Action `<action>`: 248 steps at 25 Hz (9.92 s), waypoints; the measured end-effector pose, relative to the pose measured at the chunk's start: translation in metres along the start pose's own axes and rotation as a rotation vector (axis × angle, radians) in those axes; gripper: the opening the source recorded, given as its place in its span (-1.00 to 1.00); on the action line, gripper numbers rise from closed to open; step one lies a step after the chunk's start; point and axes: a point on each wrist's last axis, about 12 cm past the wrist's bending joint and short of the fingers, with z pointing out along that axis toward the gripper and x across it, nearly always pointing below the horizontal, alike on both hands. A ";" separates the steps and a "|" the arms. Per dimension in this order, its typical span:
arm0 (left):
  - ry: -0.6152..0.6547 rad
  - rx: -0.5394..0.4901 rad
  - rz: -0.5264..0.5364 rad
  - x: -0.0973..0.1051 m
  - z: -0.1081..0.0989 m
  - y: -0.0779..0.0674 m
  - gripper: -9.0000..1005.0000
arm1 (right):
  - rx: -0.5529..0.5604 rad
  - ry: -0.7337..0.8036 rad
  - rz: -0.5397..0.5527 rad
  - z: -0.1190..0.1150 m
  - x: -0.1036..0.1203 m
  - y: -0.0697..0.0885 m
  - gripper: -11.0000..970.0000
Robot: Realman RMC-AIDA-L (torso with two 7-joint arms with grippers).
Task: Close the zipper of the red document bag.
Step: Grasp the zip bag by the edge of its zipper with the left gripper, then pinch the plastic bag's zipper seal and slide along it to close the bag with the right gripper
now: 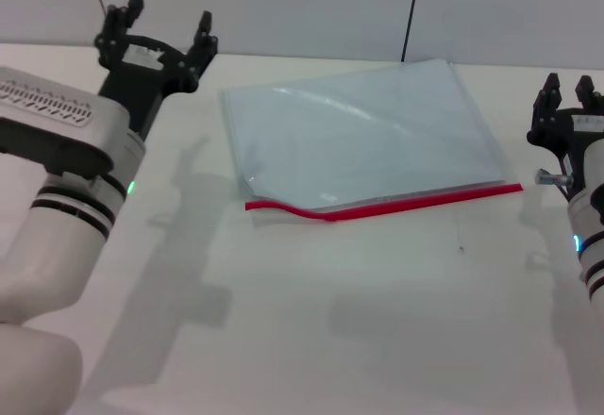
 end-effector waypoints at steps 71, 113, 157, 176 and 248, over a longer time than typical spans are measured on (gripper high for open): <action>0.767 0.793 0.852 -0.049 0.046 -0.045 0.63 | -0.044 0.067 -0.004 0.008 0.006 0.003 -0.34; 0.710 0.763 0.765 -0.033 0.059 -0.060 -0.38 | -0.050 0.067 -0.001 0.009 0.005 0.005 -0.37; 0.509 0.589 0.645 -0.087 0.045 -0.039 -0.88 | -0.743 0.135 -0.288 0.008 -0.086 0.052 -0.39; 0.469 0.599 0.659 -0.094 0.046 -0.045 -0.88 | -0.717 0.052 -0.449 0.015 -0.092 0.070 -0.41; 0.402 0.636 0.699 -0.106 0.050 -0.061 -0.88 | -0.682 0.014 -0.688 0.029 -0.073 0.079 -0.48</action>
